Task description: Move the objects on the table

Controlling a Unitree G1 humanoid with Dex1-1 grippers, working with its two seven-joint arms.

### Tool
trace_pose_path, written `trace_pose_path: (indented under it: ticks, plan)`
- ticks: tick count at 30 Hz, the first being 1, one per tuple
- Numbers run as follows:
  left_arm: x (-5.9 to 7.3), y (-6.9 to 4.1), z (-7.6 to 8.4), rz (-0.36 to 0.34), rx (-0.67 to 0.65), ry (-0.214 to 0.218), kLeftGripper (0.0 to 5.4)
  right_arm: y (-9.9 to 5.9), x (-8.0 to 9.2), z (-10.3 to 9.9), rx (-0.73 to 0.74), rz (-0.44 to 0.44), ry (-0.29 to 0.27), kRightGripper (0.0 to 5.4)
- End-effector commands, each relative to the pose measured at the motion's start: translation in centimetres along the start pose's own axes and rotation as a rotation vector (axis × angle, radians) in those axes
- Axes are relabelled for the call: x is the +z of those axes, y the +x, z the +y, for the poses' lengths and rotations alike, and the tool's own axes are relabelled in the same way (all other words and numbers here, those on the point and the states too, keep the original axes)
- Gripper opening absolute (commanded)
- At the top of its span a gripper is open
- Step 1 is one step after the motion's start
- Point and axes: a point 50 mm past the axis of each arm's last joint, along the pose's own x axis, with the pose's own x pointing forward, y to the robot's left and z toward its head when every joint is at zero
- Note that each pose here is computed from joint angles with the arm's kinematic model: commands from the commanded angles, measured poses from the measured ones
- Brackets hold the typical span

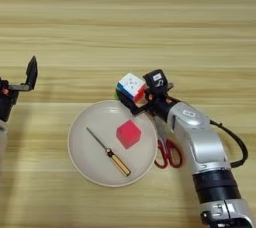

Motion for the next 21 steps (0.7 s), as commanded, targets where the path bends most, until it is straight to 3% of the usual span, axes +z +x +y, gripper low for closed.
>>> trace_pose_path:
  ticks: [1,15,21]
  plan:
    - [0.2,0.3,-0.2,-0.012,-0.008,-0.001,5.40,0.4,-0.2,-0.5,0.003,0.034,-0.008,5.35]
    - [0.2,0.3,-0.2,-0.014,-0.008,-0.002,5.40,1.2,-1.2,-1.3,0.001,0.078,-0.008,5.35]
    - [0.2,0.2,-0.2,-0.015,-0.008,0.000,5.40,1.4,-0.8,-1.1,0.009,0.052,-0.025,4.70]
